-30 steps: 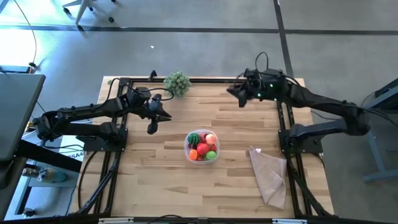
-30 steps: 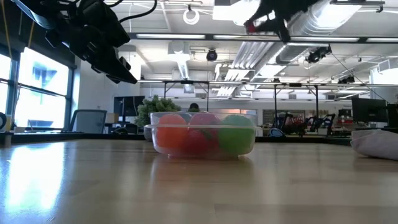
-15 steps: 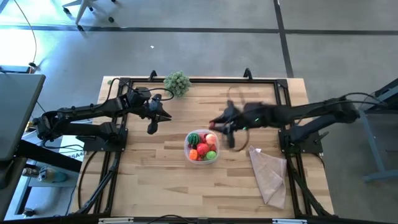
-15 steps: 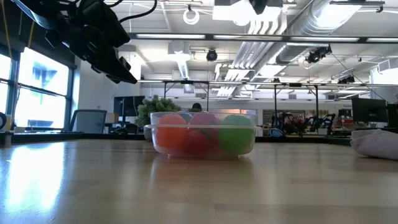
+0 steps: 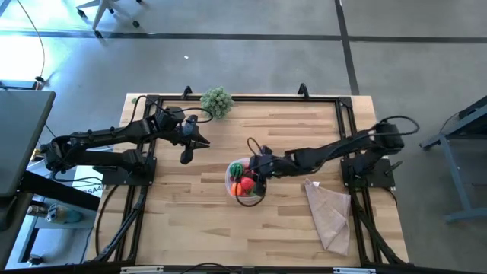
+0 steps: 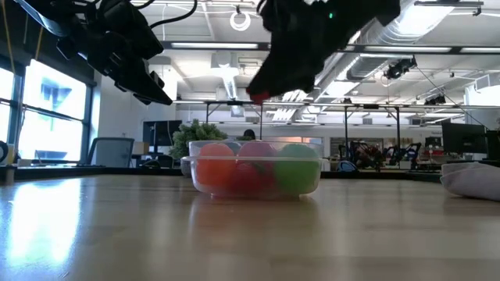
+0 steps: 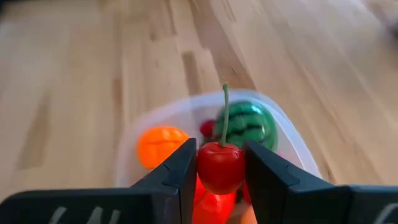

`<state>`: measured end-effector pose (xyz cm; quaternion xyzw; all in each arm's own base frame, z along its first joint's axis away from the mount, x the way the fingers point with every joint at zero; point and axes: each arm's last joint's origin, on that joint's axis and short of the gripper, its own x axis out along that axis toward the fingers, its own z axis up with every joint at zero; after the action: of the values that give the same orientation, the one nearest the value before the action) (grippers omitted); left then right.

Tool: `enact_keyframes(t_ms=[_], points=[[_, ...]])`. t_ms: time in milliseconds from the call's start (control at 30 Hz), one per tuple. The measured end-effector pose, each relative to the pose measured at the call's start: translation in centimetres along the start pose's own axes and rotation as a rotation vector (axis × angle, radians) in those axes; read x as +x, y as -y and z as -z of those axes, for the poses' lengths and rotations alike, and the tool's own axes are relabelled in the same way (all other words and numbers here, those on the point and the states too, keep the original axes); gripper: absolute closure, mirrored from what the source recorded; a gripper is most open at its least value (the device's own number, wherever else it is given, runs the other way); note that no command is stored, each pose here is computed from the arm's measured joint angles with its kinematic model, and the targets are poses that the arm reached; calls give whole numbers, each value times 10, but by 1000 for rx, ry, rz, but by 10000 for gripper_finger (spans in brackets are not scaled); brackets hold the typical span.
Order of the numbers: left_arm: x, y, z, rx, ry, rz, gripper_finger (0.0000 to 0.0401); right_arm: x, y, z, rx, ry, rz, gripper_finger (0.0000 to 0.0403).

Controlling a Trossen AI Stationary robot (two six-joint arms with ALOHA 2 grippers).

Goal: Pick and placing Produce into tupperware
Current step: Put the cherry into the transparent container

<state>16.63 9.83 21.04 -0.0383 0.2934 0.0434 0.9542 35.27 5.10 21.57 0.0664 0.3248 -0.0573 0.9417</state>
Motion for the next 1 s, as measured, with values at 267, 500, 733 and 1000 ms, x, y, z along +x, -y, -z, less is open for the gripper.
enact_keyframes(t_ms=[267,500,733,1000], points=[[0,0,0,0,0,0,350,33,13,20,13,-96,67,301],[0,0,0,0,0,0,350,36,24,25,19,-138,150,301],[0,0,0,0,0,0,350,37,27,26,17,-156,162,301],[0,0,0,0,0,0,350,36,27,27,25,-168,138,301]])
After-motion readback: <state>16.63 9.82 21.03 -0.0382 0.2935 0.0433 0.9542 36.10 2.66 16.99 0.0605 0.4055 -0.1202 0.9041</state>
